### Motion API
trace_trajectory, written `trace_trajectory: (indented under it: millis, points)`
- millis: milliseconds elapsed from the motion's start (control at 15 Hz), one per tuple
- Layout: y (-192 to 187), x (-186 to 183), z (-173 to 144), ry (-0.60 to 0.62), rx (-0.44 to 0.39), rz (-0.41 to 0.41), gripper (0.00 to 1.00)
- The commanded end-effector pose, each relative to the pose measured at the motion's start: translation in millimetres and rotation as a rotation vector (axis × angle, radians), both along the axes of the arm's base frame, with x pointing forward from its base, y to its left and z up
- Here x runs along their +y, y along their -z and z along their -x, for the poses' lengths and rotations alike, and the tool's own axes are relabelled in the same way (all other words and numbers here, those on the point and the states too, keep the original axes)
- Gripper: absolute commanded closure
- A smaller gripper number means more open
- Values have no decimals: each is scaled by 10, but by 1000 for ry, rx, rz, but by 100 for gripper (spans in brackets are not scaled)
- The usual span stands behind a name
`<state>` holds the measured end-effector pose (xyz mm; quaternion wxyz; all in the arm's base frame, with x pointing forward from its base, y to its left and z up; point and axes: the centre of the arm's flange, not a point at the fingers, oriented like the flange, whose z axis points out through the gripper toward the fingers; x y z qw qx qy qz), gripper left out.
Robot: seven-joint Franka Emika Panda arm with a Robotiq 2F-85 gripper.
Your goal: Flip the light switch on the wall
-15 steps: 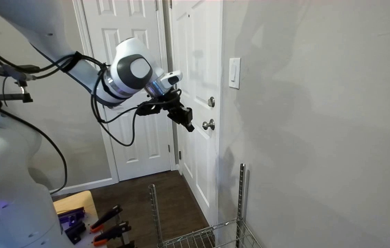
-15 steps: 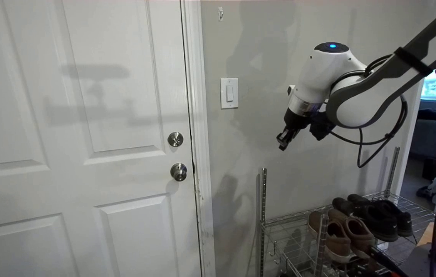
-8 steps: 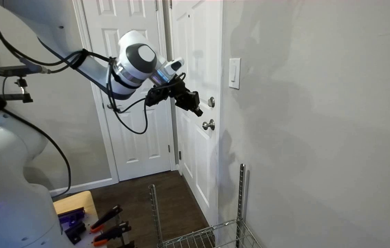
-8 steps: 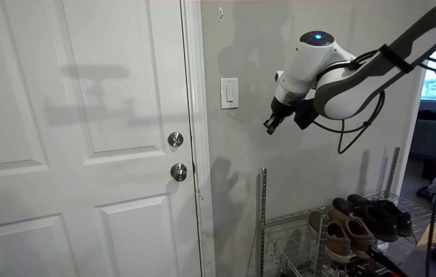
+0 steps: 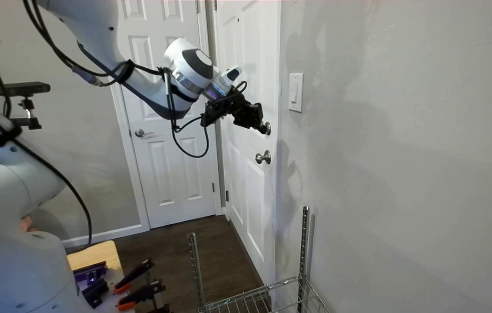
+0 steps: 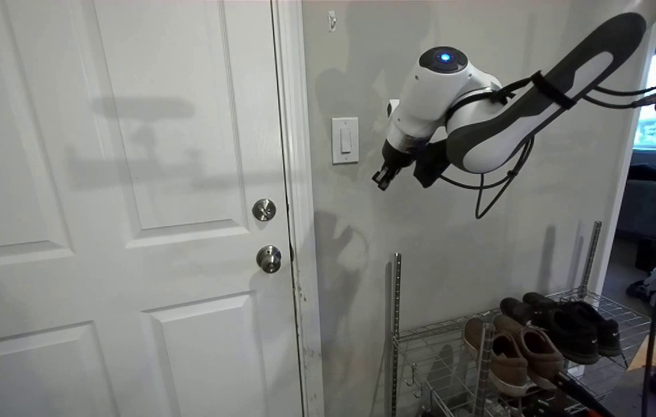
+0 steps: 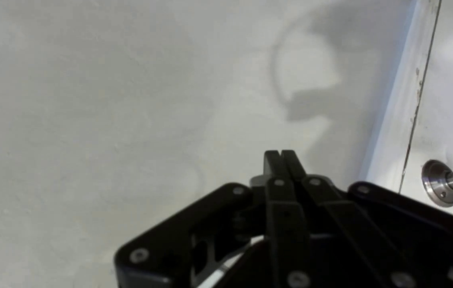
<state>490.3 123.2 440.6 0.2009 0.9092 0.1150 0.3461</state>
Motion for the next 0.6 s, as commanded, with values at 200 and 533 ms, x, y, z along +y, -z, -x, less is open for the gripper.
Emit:
trace_trajectory:
  millis: [200,533]
  points:
    - [16,245,-438,-46,-126,33,95]
    - [-14,233,-662,-58,-215,76,94]
